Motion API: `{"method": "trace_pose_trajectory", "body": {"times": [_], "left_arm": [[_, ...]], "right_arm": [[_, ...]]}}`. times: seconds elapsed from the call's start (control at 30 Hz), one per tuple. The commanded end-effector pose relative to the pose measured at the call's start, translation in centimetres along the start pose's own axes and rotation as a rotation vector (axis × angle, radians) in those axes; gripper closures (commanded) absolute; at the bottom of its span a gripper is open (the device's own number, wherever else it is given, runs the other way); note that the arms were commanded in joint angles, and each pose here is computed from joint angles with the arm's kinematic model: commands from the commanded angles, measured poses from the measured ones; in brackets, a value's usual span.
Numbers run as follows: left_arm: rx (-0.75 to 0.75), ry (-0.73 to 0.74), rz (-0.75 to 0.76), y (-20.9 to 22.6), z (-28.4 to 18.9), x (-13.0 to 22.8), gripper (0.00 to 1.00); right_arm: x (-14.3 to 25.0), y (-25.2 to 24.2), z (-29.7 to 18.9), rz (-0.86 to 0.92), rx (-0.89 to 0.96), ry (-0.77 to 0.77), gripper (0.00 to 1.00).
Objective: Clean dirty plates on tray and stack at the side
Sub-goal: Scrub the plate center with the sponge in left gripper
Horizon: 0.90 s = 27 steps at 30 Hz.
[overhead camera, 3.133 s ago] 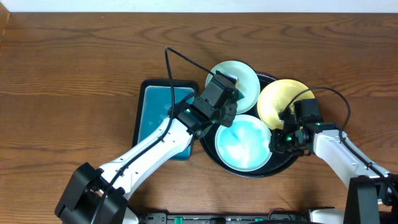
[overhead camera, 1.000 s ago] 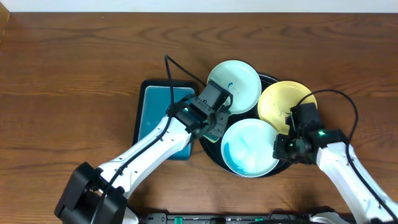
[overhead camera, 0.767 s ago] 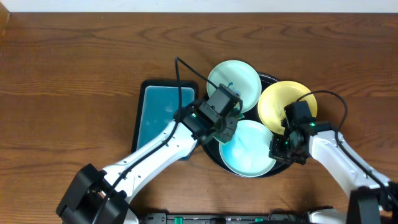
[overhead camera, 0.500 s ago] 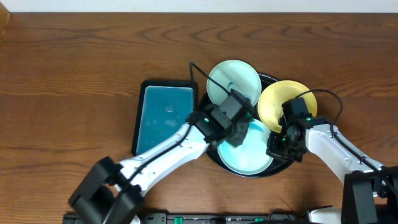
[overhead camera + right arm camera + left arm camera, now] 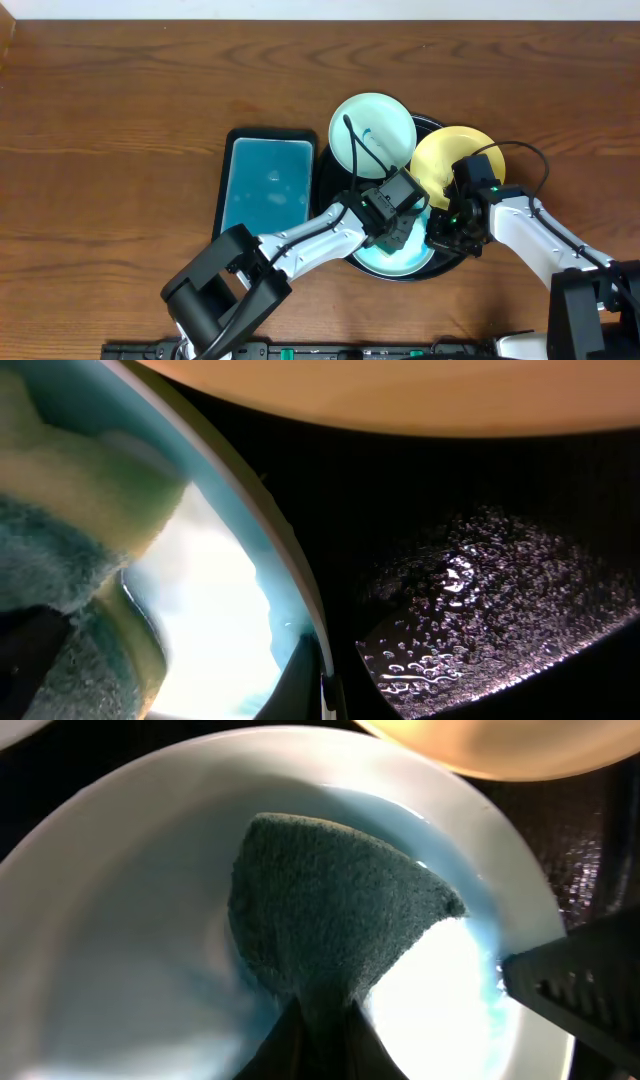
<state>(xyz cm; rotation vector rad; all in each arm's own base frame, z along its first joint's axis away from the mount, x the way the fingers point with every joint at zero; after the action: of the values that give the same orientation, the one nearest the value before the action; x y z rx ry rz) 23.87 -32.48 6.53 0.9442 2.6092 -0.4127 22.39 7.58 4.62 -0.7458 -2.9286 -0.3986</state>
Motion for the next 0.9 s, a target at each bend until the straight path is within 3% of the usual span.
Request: {"method": "trace_pose_trajectory", "body": {"times": [0.0, 0.13, 0.37, 0.67, 0.87], "left_arm": [[-0.166, 0.030, -0.047, 2.7, 0.6, 0.6, 0.93], [-0.313, 0.044, -0.163, 6.0, 0.0, 1.2, 0.92], [-0.295, 0.096, -0.375, 7.9, -0.3, 2.2, 0.92], [-0.003, 0.132, -0.288, 1.3, 0.6, 2.1, 0.93], [0.042, 0.154, -0.204, -1.8, 0.7, 2.9, 0.93]], "right_arm": [[0.1, -1.4, 1.6, 0.009, 0.085, 0.010, 0.99], [0.2, -1.4, 1.6, 0.008, 0.085, 0.010, 0.99], [0.2, -1.4, 1.6, 0.009, 0.085, 0.010, 0.99], [0.2, -1.3, 1.6, 0.008, 0.085, 0.010, 0.99], [0.2, -1.4, 1.6, 0.009, 0.085, 0.010, 0.99]]}}
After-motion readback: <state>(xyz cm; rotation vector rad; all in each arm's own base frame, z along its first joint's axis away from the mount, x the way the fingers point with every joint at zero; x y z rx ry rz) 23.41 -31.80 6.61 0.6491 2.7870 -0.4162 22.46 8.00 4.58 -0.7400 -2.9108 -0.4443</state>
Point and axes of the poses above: each gripper's point midway between its finger pads, its own z axis out along the fingers, its own y axis along the line the jaws close on, x = y × z, the point moved 5 cm from there along -z, back along the fingers, and after that the axes turned 13 degrees about z, right-handed, at the moved point
